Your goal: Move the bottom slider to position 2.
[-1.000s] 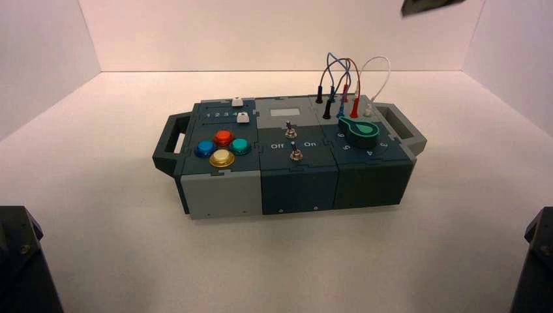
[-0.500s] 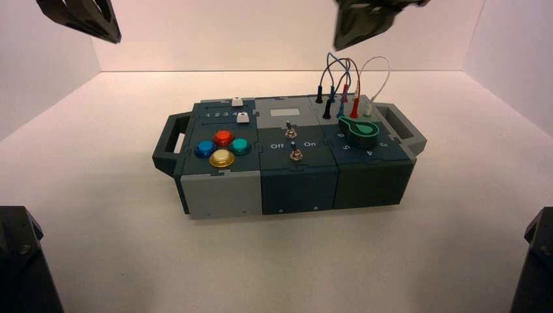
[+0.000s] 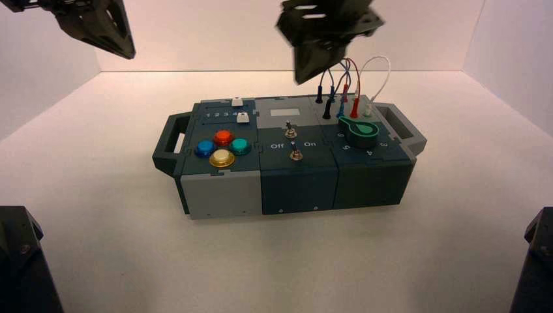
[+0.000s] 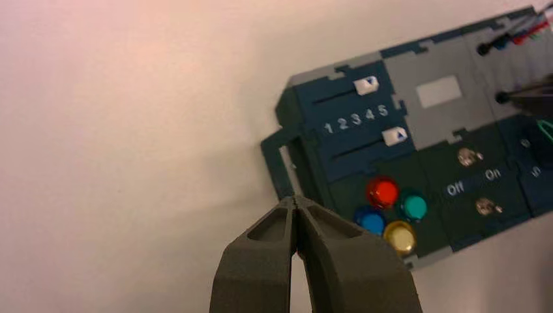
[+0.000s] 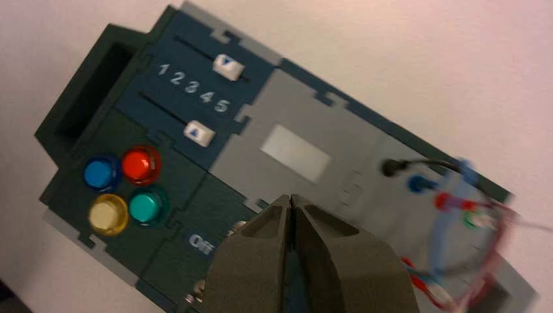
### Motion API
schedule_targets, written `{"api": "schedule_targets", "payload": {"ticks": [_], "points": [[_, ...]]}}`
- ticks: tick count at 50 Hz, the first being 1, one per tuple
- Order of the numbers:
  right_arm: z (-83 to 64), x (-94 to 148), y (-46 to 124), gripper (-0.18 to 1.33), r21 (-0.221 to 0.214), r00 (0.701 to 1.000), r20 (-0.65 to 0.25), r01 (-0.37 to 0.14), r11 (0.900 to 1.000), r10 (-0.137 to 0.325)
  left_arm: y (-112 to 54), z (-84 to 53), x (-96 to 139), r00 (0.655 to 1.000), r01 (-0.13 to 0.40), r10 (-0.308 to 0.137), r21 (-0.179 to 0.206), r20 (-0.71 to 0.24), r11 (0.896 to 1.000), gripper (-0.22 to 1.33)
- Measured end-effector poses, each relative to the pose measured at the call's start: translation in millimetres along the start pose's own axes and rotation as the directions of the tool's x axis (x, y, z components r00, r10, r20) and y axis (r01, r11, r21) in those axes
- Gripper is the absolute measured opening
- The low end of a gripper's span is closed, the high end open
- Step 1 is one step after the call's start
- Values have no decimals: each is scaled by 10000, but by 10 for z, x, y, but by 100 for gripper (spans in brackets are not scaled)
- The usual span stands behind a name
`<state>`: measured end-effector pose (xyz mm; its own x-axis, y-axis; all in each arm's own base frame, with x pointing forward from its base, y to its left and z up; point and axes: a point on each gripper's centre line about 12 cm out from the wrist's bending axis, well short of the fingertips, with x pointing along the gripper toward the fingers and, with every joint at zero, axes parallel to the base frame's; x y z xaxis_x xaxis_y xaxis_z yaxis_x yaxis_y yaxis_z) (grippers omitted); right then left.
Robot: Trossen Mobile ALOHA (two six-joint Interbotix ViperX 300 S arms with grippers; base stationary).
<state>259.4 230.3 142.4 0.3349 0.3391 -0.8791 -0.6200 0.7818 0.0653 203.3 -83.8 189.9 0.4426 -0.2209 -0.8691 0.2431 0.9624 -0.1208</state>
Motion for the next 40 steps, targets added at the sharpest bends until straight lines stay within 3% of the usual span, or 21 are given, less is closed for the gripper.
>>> {"api": "schedule_targets", "payload": {"ticks": [19, 40], "points": [[96, 350, 62, -14, 168, 9974, -710, -139, 9998, 151, -22, -8, 14, 10000, 42, -41, 90, -74, 10000, -17], [270, 586, 126, -14, 1124, 9937, -934, -513, 9923, 620, -15, -10, 42, 9999, -39, 43, 228, -157, 9997, -17]]}}
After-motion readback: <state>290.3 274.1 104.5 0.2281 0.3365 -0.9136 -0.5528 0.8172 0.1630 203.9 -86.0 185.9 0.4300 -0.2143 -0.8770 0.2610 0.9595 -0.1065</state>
